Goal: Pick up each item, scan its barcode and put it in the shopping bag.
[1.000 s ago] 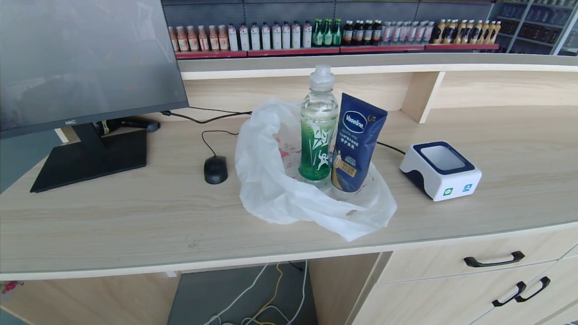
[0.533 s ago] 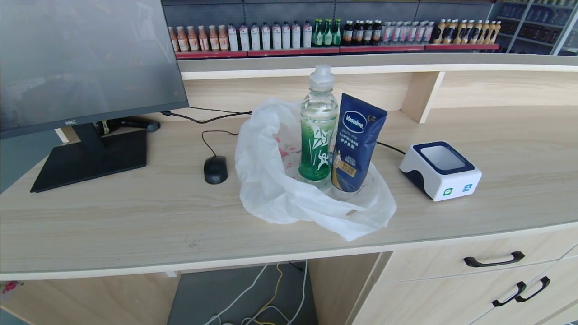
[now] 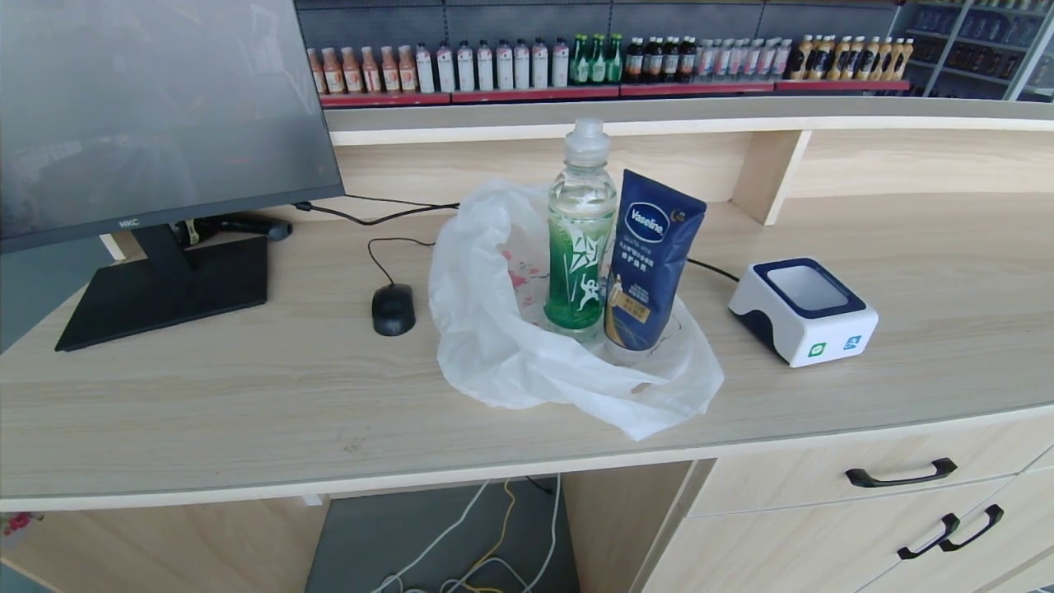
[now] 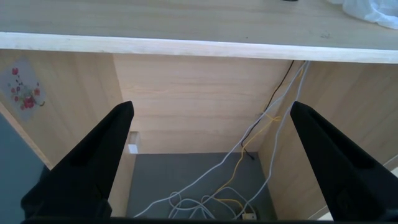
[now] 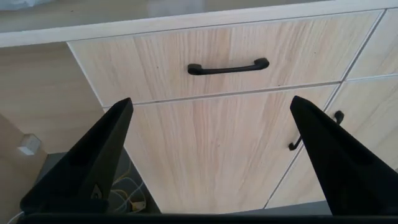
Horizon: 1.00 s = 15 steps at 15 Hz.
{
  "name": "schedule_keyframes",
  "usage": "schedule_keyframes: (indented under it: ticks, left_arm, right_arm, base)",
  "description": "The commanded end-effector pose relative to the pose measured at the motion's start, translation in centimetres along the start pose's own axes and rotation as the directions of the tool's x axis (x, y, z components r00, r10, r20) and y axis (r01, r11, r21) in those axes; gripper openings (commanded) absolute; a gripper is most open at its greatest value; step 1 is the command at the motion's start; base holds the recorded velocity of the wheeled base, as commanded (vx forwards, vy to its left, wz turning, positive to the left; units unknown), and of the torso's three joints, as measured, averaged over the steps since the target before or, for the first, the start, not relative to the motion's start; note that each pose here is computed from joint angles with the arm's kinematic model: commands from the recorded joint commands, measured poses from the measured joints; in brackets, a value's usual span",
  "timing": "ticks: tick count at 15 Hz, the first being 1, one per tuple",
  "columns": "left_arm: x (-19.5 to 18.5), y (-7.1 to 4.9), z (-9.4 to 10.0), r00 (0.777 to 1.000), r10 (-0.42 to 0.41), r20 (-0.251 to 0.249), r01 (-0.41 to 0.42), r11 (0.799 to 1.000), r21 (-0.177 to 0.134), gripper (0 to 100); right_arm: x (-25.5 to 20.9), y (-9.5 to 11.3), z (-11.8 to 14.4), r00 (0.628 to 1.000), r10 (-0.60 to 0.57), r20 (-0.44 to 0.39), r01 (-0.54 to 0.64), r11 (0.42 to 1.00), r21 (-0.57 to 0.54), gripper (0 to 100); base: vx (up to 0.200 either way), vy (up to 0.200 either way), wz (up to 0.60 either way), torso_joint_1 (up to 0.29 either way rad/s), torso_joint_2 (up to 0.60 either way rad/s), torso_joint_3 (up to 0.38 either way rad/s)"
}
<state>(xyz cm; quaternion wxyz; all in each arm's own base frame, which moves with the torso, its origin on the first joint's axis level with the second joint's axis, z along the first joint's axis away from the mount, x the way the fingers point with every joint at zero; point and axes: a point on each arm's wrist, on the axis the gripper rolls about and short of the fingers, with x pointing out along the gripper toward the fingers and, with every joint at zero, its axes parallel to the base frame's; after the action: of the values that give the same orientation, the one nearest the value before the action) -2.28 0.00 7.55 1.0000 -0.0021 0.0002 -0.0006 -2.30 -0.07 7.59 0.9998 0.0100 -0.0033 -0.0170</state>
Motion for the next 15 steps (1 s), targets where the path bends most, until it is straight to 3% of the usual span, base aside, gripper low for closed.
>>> schedule_keyframes:
  ticks: [1, 6, 15]
  left_arm:
    - [0.0, 0.0, 0.0, 1.0, 0.001, 0.0, -0.001, 1.0, 0.001, 100]
    - [0.0, 0.0, 0.0, 1.0, 0.0, 0.0, 0.0, 1.0, 0.001, 100]
    - [0.0, 0.0, 0.0, 1.0, 0.001, 0.0, -0.001, 1.0, -0.002, 100]
  right_arm:
    - [0.01, 0.0, 0.01, 1.0, 0.0, -0.002, 0.0, 1.0, 0.0, 100]
    - [0.01, 0.0, 0.01, 1.0, 0.0, -0.002, 0.0, 1.0, 0.0, 100]
    - [0.01, 0.0, 0.01, 1.0, 0.0, -0.002, 0.0, 1.0, -0.003, 100]
  base:
    - [-0.2, 0.0, 0.0, 0.017, 0.0, 0.002]
    - [0.0, 0.0, 0.0, 0.0, 0.0, 0.0]
    - [0.0, -0.2, 0.0, 0.003, 0.0, 0.002]
